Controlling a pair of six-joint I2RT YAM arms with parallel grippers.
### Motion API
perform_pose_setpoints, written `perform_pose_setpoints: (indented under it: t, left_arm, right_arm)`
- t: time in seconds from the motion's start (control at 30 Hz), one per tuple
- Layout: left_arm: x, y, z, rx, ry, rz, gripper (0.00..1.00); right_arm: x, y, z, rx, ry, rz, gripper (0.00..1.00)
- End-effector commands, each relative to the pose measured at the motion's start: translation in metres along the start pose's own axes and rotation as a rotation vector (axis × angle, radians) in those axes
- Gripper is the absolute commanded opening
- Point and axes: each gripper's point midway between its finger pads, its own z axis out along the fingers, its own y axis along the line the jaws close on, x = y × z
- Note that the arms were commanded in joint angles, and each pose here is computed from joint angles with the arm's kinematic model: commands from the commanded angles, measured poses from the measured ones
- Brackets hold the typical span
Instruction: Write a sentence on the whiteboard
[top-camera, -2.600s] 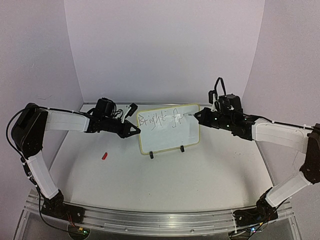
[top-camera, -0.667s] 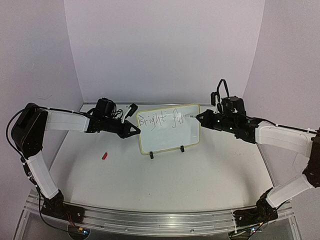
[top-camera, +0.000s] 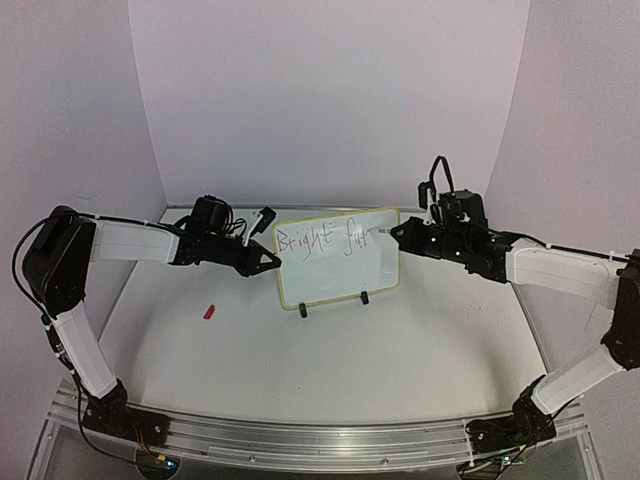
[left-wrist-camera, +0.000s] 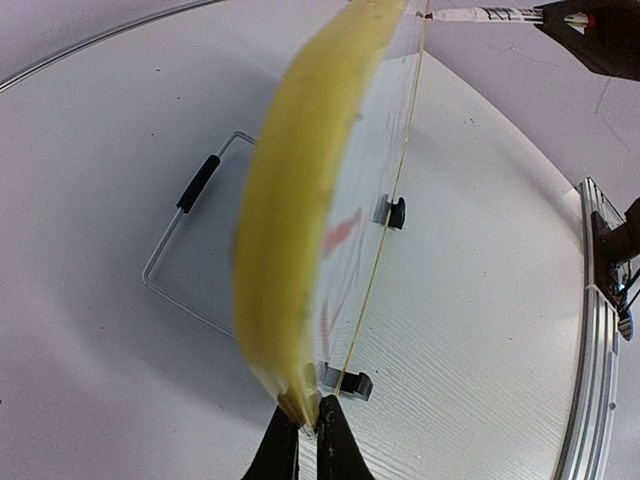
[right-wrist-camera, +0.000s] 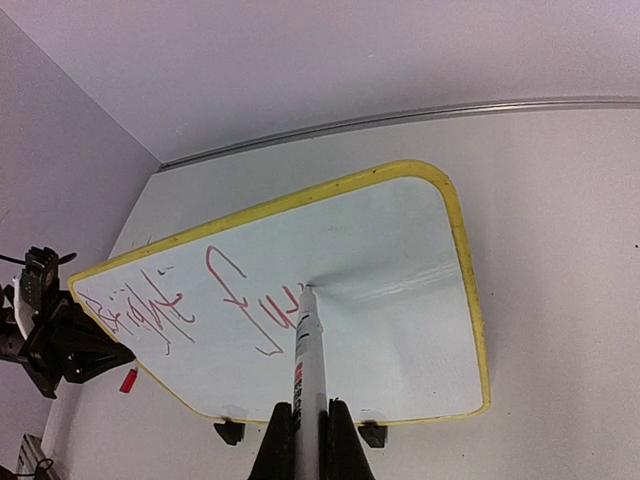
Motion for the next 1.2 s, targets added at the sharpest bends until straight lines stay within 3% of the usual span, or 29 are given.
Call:
perform_pose_setpoints:
  t: [0.0, 0.47, 1.17]
  left_arm:
    - [0.007, 0.022, 0.0, -0.102, 0.037, 0.004, 0.0]
    - [0.007, 0.021, 0.0, -0.1, 0.036, 0.005, 0.0]
    - [0.006, 0.02, -0.001, -0.1, 0.034, 0.008, 0.0]
  right_arm:
    - [-0.002, -0.005, 0.0, 0.023, -0.012, 0.001, 0.0]
    - [0.019, -0.016, 0.001, 0.049, 0.036, 0.022, 0.0]
    - [-0.022, 0.011, -0.013, -0.023, -0.052, 0.003, 0.0]
